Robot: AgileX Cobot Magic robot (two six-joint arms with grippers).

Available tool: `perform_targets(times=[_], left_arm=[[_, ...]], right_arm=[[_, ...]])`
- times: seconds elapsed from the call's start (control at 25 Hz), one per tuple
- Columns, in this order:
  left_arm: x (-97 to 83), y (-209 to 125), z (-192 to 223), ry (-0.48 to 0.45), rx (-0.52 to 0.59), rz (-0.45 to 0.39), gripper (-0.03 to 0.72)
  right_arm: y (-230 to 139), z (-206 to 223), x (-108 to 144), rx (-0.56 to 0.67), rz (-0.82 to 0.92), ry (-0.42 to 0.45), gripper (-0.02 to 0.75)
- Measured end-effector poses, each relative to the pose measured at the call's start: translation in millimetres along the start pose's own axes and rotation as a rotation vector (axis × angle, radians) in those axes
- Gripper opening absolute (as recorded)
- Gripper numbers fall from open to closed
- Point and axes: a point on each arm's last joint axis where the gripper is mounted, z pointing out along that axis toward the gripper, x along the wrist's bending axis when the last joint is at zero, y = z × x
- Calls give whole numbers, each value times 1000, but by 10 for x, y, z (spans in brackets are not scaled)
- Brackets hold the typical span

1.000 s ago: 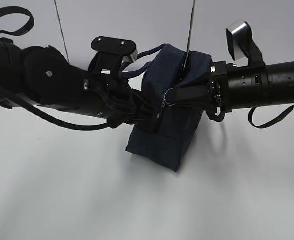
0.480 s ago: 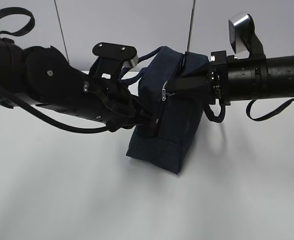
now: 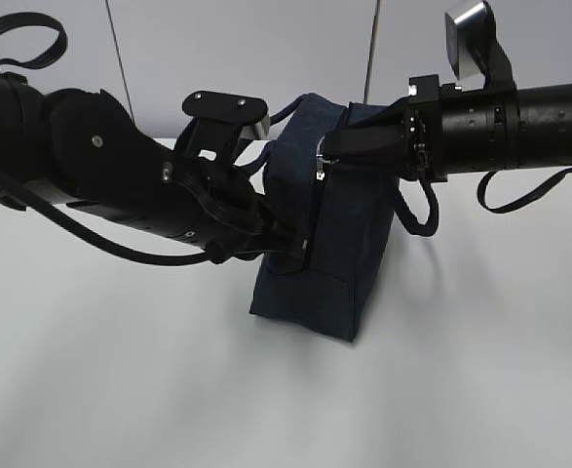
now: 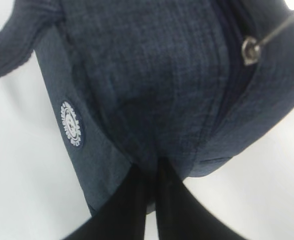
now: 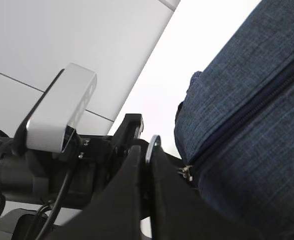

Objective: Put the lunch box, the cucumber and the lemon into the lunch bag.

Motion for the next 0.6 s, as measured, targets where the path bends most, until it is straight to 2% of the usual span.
perform_targets(times=[0.4,0.6], left_arm=[[6,-125,-45,1,34,0,-9],[-107,-204,-90,-21,47,24,-9]], right_arm=[[119,0,25,-25,-40,-25,0],[130,0,15,-31,-40,-40,0]])
